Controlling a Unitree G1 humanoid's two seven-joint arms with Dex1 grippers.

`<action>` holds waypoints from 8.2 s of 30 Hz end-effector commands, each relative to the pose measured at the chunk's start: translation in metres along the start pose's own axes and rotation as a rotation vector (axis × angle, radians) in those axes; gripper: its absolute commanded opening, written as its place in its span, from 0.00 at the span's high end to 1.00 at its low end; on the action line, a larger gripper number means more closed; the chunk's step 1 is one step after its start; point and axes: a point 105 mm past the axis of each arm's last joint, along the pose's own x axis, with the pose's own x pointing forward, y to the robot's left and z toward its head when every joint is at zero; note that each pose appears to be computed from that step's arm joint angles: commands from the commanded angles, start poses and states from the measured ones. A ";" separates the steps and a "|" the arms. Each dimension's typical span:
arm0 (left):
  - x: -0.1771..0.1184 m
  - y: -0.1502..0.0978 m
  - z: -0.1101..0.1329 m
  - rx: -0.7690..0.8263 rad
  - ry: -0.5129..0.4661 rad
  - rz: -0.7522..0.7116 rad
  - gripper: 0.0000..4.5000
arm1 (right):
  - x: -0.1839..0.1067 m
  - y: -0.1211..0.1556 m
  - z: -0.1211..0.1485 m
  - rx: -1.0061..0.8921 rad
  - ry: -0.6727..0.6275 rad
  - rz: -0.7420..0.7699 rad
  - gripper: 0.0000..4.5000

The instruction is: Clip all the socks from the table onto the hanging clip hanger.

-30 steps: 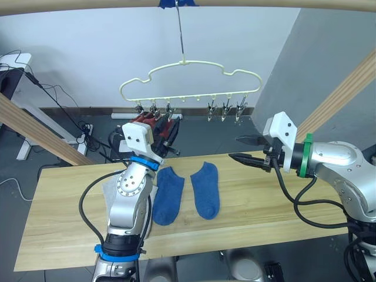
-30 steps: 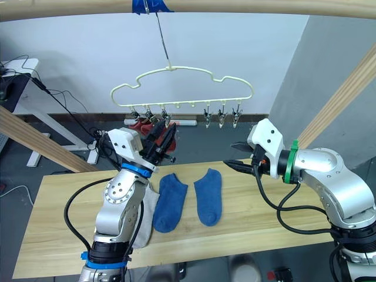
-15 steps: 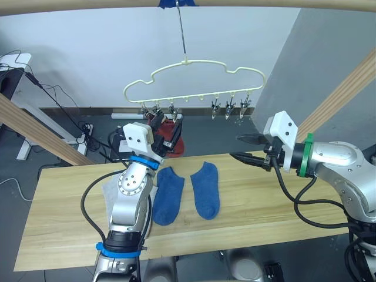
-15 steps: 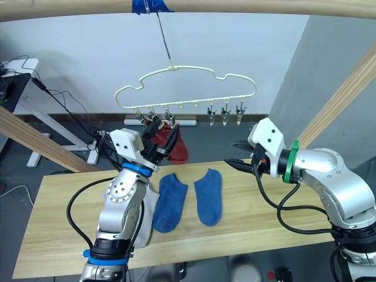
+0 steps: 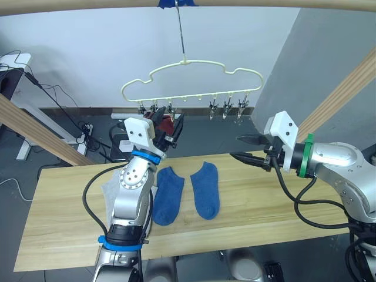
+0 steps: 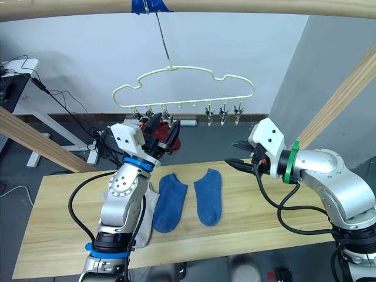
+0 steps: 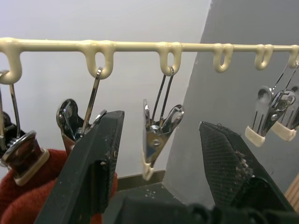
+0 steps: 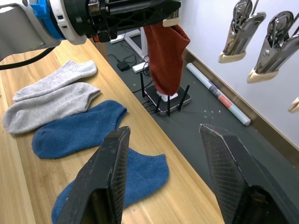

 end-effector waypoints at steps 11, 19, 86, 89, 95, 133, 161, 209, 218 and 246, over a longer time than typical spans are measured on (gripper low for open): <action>0.001 -0.002 0.023 0.072 -0.043 0.048 0.37 | -0.008 0.010 0.019 0.037 -0.087 0.068 0.45; 0.003 -0.003 0.024 0.073 -0.033 0.053 0.37 | -0.012 0.019 0.028 0.069 -0.133 0.134 0.45; 0.000 0.018 0.037 0.070 0.023 -0.072 1.00 | 0.126 0.079 -0.183 0.344 0.354 -0.521 0.27; 0.000 0.017 0.038 0.047 0.028 -0.102 1.00 | 0.120 0.080 -0.188 0.331 0.368 -0.521 0.50; 0.000 0.015 0.039 -0.011 0.033 -0.133 1.00 | 0.115 0.081 -0.186 0.302 0.353 -0.500 0.92; -0.006 -0.004 0.048 -0.310 0.112 -0.292 1.00 | 0.116 0.033 -0.022 -0.539 -0.126 -0.286 1.00; -0.006 -0.009 0.044 -0.331 0.119 -0.299 1.00 | 0.123 0.031 -0.005 -0.561 -0.188 -0.308 1.00; -0.059 -0.005 0.050 0.075 0.218 -0.650 0.32 | 0.036 -0.005 0.037 -0.079 -0.229 -0.443 0.61; -0.051 -0.008 0.053 0.085 0.188 -0.646 0.32 | 0.050 -0.017 0.037 0.015 -0.225 -0.488 0.61; -0.046 -0.016 0.048 0.083 0.177 -0.666 0.32 | 0.077 -0.032 0.053 0.140 -0.277 -0.499 0.61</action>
